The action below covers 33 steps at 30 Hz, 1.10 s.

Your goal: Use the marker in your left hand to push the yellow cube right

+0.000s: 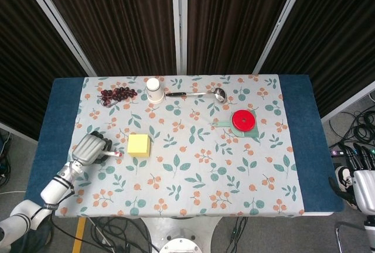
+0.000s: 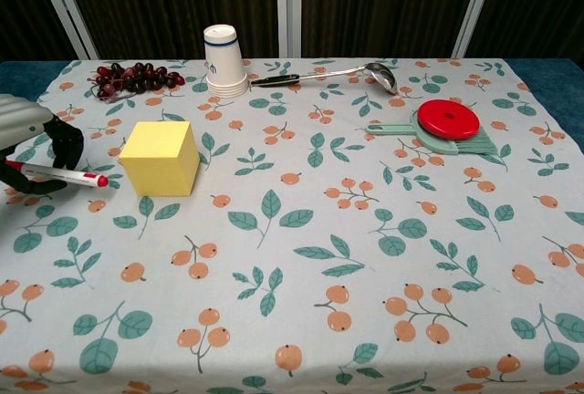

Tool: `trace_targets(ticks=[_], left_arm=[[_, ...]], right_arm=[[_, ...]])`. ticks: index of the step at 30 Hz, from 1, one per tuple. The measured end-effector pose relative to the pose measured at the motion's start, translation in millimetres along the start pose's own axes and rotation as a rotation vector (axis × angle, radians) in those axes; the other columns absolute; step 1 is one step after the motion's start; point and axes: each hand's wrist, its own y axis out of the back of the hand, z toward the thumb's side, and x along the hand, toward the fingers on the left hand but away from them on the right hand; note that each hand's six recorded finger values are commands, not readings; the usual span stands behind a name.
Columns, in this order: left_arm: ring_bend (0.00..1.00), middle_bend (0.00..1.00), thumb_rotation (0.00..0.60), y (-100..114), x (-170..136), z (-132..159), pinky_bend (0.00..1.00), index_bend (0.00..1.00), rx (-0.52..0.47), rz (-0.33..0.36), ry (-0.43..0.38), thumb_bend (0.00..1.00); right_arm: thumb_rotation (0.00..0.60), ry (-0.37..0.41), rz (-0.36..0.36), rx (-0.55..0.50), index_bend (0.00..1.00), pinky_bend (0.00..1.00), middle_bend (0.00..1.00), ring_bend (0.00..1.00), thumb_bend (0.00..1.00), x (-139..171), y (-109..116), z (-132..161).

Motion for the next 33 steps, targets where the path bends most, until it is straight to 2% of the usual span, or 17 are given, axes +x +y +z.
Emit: trace_targets(ticks=[7,14,27,33], left_arm=[[0.51,0.71,0.6,8,-15,-8,0.46,0.69,-0.078,0.066,0.01,0.41],[0.51,0.71,0.6,3,-18,-14,0.48,0.69,-0.099,0.078,0.016,0.41],[0.51,0.71,0.6,-2,9,-16,0.48,0.69,-0.104,0.055,0.026,0.41],[0.51,0.71,0.6,-2,23,-5,0.48,0.69,-0.115,0.052,-0.002,0.41]], right_arm=[[0.6,0.005,-0.001,0.0,0.01,0.07,0.14,0.0,0.22,0,1,1],[0.6,0.008,-0.002,0.002,0.01,0.07,0.14,0.0,0.22,0,1,2],[0.6,-0.006,0.001,0.007,0.01,0.07,0.14,0.0,0.22,2,1,0],[0.6,-0.015,0.005,0.008,0.01,0.07,0.14,0.0,0.22,2,1,-3]])
